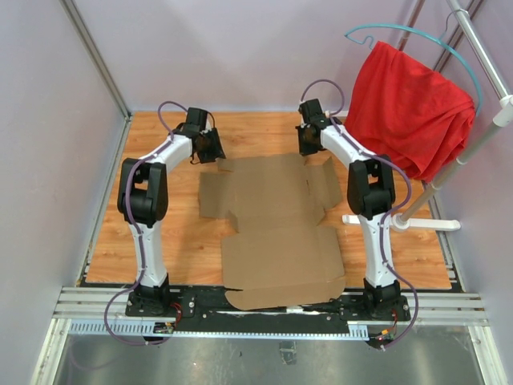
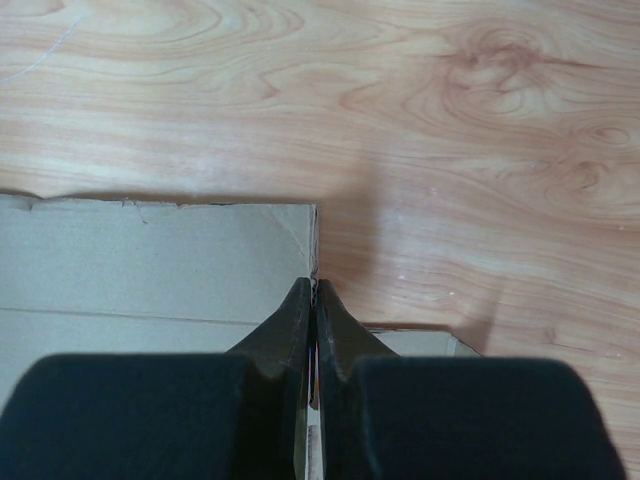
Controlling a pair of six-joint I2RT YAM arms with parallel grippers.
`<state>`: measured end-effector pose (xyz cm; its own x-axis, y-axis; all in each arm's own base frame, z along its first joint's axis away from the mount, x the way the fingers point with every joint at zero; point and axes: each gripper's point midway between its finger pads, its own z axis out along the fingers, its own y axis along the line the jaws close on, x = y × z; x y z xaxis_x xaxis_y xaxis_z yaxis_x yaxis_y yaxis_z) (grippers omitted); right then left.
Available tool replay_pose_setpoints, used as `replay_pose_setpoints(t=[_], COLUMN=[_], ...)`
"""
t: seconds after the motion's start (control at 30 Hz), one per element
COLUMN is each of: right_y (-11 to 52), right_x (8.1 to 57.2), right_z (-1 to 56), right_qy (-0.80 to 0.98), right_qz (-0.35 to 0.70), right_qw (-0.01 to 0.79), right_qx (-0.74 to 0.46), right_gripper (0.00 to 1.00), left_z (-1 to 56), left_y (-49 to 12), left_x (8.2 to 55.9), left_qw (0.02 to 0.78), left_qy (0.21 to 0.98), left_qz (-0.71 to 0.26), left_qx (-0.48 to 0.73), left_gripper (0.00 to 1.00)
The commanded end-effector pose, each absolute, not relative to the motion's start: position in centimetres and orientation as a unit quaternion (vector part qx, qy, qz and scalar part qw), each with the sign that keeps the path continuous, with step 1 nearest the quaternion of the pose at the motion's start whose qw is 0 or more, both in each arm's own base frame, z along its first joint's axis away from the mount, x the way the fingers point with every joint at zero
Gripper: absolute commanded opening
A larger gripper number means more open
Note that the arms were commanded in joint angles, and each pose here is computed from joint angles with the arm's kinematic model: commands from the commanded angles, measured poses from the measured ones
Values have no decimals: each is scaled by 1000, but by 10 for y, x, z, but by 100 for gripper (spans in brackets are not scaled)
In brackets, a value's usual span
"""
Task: Fold the paper box
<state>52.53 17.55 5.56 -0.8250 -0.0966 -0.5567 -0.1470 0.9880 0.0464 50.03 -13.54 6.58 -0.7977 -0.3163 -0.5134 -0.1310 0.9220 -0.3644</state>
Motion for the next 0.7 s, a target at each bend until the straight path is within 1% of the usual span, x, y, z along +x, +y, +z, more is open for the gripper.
replay_pose_setpoints(t=[0.0,0.13,0.4,0.67], right_y=[159,156,159,160], right_x=[532,533,527,527], right_z=[60,59,52,51], right_qy=[956,957,959,960], right_qz=[44,52,63,65], right_qw=[289,286,274,272], right_qx=[-33,-27,-28,-30], right_gripper=[1,1,1,1], left_z=[68,73,60,45], left_y=[-124,-120,-147,-165], left_x=[500,500,507,513], left_qw=[298,314,302,281], left_qy=[940,935,933,936], left_qz=[-122,-115,-161,-181], left_qx=[-114,-117,-111,-107], left_gripper=[48,48,48,48])
